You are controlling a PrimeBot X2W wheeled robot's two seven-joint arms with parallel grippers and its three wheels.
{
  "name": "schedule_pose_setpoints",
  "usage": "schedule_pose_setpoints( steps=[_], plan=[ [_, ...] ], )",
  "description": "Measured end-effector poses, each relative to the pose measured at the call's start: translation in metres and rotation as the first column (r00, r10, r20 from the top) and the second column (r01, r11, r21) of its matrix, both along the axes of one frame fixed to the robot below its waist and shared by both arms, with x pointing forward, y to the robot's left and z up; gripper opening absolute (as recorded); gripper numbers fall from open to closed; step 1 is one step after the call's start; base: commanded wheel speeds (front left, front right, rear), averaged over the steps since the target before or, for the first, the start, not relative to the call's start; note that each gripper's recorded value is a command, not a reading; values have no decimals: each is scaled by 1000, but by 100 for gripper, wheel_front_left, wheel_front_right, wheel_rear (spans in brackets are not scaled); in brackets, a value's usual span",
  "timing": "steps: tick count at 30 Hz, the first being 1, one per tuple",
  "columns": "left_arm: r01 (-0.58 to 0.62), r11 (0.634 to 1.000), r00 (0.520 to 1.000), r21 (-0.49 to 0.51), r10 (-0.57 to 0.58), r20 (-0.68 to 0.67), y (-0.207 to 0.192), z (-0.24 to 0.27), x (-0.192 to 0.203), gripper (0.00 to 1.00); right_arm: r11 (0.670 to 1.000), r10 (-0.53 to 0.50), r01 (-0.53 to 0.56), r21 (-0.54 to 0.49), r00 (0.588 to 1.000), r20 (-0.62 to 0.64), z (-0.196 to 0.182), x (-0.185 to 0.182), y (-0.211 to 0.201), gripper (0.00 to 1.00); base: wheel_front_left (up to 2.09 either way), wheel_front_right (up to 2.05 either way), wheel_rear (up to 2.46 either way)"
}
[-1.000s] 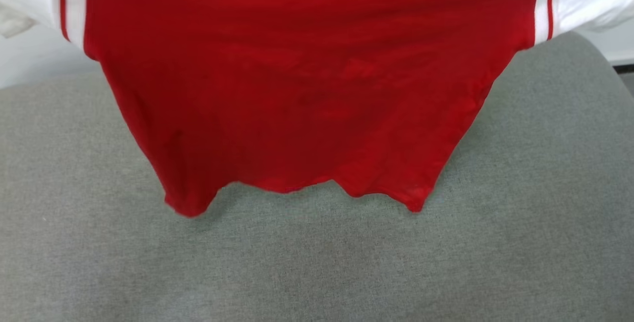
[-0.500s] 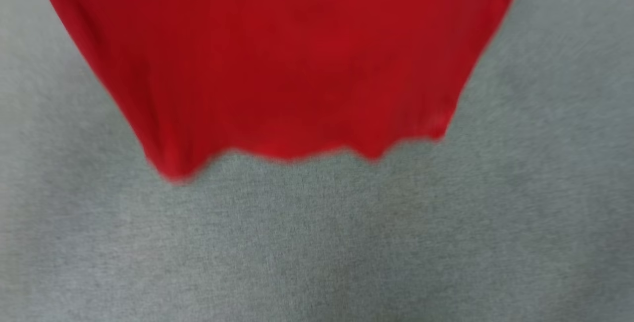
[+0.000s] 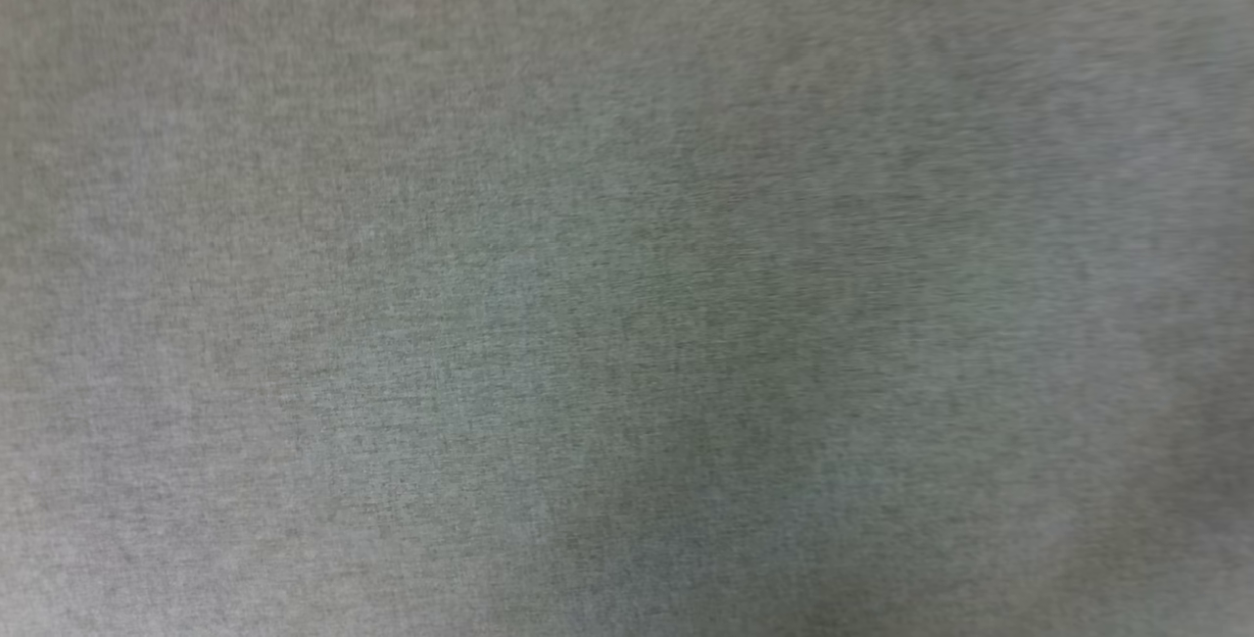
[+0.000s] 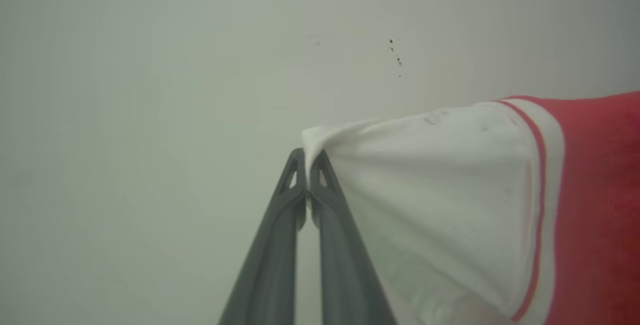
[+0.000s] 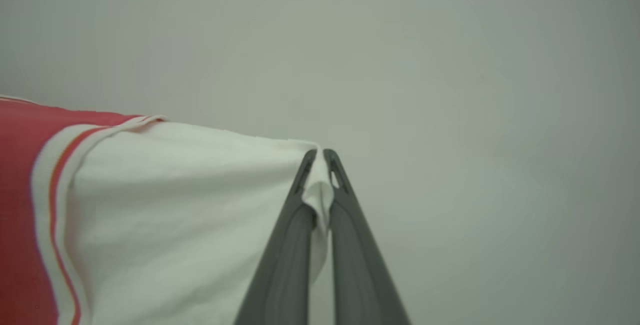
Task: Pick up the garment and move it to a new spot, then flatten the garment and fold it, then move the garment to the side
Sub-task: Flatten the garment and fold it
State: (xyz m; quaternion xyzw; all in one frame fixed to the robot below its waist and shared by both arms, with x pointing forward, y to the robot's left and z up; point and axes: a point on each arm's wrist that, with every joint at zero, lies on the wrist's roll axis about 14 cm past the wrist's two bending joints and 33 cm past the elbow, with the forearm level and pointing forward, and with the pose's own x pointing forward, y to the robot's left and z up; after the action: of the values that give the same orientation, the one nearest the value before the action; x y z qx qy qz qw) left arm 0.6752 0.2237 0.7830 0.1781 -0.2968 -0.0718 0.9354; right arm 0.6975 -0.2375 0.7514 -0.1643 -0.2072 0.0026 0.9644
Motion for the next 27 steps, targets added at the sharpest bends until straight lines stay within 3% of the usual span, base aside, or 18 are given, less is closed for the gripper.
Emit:
schedule_pose_setpoints(
  steps=[9, 15, 19, 23, 27],
  plan=[
    [-3, 1000, 997, 0, 3, -71, -2, -48, 45, 0, 999, 13, -11, 39, 999, -41, -59, 45, 15, 0, 0, 0, 0],
    [33, 999, 972, -12, -35, -231, -11, -130, 51, 0, 997, 34, -22, 72, 986, -166, -132, 43, 19, 0, 0, 0, 0],
    [56, 998, 935, 30, -42, -353, -17, -188, 33, 0, 995, 58, -34, 97, 966, -253, -179, 25, 24, 0, 0, 0, 0],
    [58, 998, 880, 2, -51, -472, -18, -241, -1, 0, 996, 93, -83, 43, 932, -350, -225, -9, 37, 0, 0, 0, 0],
    [72, 997, 842, -26, -75, -534, -24, -270, -45, 0, 994, 108, -94, 55, 908, -405, -245, -44, 33, 0, 0, 0, 0]
  ],
)
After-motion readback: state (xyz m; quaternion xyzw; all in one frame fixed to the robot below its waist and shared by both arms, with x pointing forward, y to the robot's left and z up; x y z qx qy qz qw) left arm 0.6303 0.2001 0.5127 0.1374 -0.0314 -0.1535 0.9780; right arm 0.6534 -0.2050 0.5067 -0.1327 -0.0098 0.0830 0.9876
